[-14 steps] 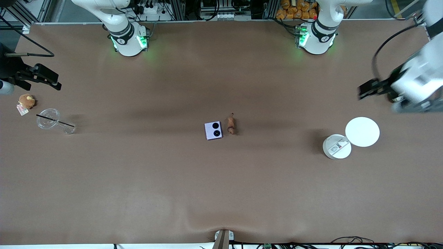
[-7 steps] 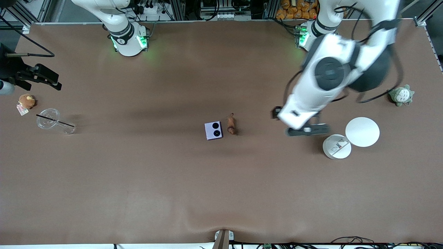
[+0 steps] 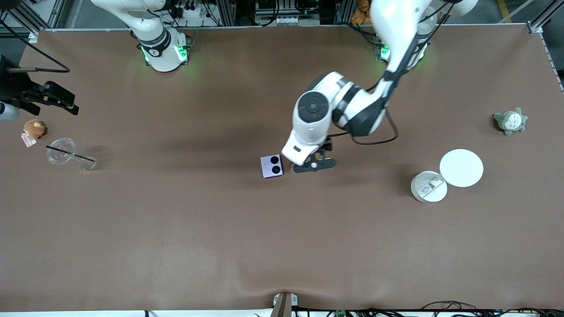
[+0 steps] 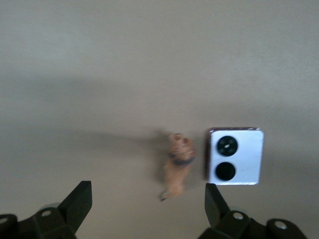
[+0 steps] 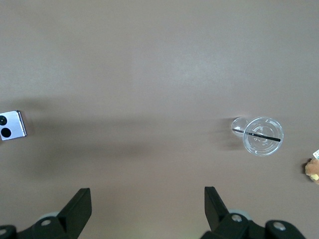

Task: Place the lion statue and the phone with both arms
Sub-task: 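Close the left gripper on the lion statue and lift it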

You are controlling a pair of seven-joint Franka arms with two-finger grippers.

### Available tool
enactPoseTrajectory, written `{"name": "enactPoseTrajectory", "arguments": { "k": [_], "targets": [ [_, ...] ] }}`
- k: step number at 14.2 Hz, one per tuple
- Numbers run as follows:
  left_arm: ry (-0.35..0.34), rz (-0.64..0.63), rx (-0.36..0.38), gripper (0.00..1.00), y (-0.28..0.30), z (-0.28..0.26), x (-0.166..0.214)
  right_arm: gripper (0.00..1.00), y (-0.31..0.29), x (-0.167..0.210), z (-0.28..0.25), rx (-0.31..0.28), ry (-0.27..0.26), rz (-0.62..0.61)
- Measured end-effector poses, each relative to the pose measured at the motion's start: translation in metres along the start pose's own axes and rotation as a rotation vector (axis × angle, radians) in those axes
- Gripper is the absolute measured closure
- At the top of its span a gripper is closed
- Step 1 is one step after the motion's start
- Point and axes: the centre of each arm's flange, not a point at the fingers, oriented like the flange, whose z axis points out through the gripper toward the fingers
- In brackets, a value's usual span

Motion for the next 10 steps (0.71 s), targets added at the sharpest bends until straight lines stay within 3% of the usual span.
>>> {"name": "enactPoseTrajectory", "arguments": {
  "k": [3,7,9,10],
  "targets": [
    [0.036,-0.026,-0.055,0.0,0.019,0.048,-0.005,0.0,0.0,0.0,0.0,0.0,0.0,0.0],
    [0.037,-0.026,-0.056,0.04,0.022,0.073,-0.003,0.0,0.0,0.0,0.0,0.0,0.0,0.0],
    [0.037,-0.013,-0.053,0.19,0.027,0.074,-0.009,0.0,0.0,0.0,0.0,0.0,0.0,0.0],
    [0.04,0.0,-0.045,0.19,0.029,0.075,-0.012,0.0,0.0,0.0,0.0,0.0,0.0,0.0]
  ]
}}
